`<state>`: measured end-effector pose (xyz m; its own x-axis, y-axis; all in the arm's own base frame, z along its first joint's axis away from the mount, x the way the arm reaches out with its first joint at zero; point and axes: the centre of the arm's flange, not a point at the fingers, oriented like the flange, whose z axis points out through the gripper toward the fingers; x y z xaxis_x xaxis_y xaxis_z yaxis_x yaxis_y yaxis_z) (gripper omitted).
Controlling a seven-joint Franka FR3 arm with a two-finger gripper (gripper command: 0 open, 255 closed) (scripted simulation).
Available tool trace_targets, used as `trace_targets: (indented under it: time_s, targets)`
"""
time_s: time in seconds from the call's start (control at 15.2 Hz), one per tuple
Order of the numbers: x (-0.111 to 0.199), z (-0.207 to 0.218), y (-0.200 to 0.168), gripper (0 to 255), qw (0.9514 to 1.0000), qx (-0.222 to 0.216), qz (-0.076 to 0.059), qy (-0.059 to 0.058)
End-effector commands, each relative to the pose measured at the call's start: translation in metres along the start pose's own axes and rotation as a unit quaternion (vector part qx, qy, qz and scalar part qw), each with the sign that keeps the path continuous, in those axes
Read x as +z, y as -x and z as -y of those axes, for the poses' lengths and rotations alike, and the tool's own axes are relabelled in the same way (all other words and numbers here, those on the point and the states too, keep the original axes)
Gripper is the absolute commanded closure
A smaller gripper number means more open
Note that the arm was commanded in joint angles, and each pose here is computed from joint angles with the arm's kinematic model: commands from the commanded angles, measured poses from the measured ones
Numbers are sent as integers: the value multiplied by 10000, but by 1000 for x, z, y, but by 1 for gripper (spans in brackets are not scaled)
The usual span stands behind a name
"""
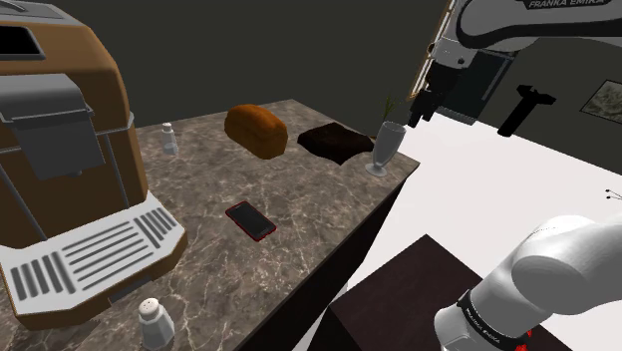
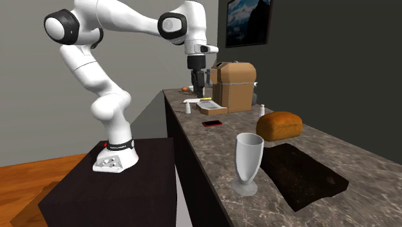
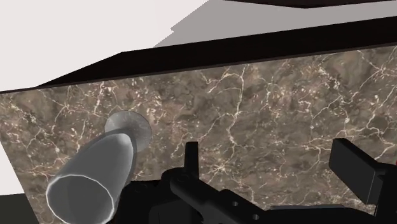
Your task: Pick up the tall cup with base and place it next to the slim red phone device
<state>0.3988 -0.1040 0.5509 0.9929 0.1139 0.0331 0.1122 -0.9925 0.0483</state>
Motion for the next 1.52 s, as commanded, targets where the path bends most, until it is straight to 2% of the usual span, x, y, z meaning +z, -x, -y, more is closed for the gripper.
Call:
trace_targets:
  time_s: [0.0, 1.06, 1.45]
  targets:
    - [11, -19, -12, 0, 10000, -23, -15, -21]
    - [114, -162, -133, 0, 9995, -188, -113, -226]
    - [144, -165, -137, 0, 9995, -193, -116, -232]
